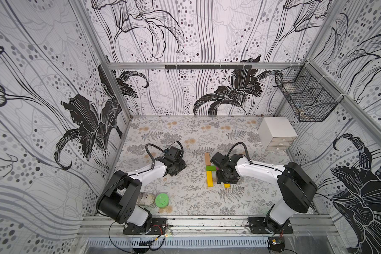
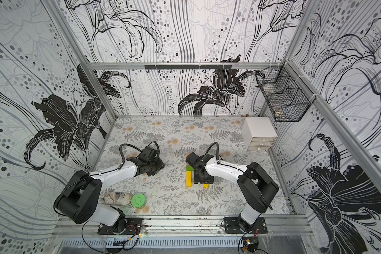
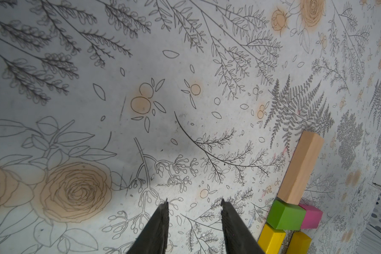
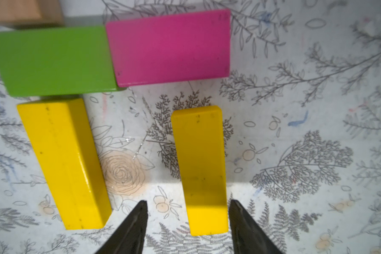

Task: Assemble the letter h with building blocks
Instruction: Assemble the building block at the center of the board.

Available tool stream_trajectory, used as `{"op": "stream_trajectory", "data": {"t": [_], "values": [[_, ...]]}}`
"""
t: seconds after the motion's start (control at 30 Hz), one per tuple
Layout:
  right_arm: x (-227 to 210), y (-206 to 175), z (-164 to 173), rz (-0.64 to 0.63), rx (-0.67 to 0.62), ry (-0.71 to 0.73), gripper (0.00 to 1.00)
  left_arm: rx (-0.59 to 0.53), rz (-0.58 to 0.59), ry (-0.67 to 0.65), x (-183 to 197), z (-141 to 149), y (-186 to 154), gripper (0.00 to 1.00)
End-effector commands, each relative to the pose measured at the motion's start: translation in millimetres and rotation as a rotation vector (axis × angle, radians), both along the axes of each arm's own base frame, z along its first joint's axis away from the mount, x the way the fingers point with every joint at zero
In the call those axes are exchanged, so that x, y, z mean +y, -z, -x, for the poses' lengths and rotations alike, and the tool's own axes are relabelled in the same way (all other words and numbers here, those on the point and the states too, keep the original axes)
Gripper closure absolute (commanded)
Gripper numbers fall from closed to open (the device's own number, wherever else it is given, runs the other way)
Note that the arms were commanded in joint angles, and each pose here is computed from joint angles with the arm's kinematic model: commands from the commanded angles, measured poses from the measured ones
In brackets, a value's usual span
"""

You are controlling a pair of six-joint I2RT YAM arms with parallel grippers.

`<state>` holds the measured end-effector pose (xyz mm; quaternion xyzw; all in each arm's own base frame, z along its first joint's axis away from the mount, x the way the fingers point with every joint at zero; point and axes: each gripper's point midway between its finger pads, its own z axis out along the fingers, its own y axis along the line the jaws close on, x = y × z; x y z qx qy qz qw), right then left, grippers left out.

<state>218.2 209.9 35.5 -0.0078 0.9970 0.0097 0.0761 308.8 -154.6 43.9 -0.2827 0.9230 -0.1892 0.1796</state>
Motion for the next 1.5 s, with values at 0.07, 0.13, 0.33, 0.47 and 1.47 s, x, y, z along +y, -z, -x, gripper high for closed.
{"op": "stream_trajectory", "data": {"t": [0.07, 0.13, 0.33, 0.47, 1.47], "values": [[-14, 13, 12, 0.049, 0.043, 0.022, 0.47, -0.031, 0.001, -0.001, -2, -8, -8, 0.58], [-13, 12, 11, 0.049, 0.040, 0.022, 0.51, -0.032, 0.003, 0.000, -3, -9, -8, 0.58], [-12, 12, 8, 0.056, 0.038, 0.021, 0.58, -0.032, -0.001, 0.004, -3, -9, -9, 0.58], [-10, 17, 7, 0.064, 0.053, 0.019, 0.59, -0.035, 0.000, 0.004, -3, -9, -11, 0.58], [-7, 20, 0, 0.070, 0.087, -0.024, 0.64, -0.039, -0.004, 0.002, -3, -11, -14, 0.58]]}}
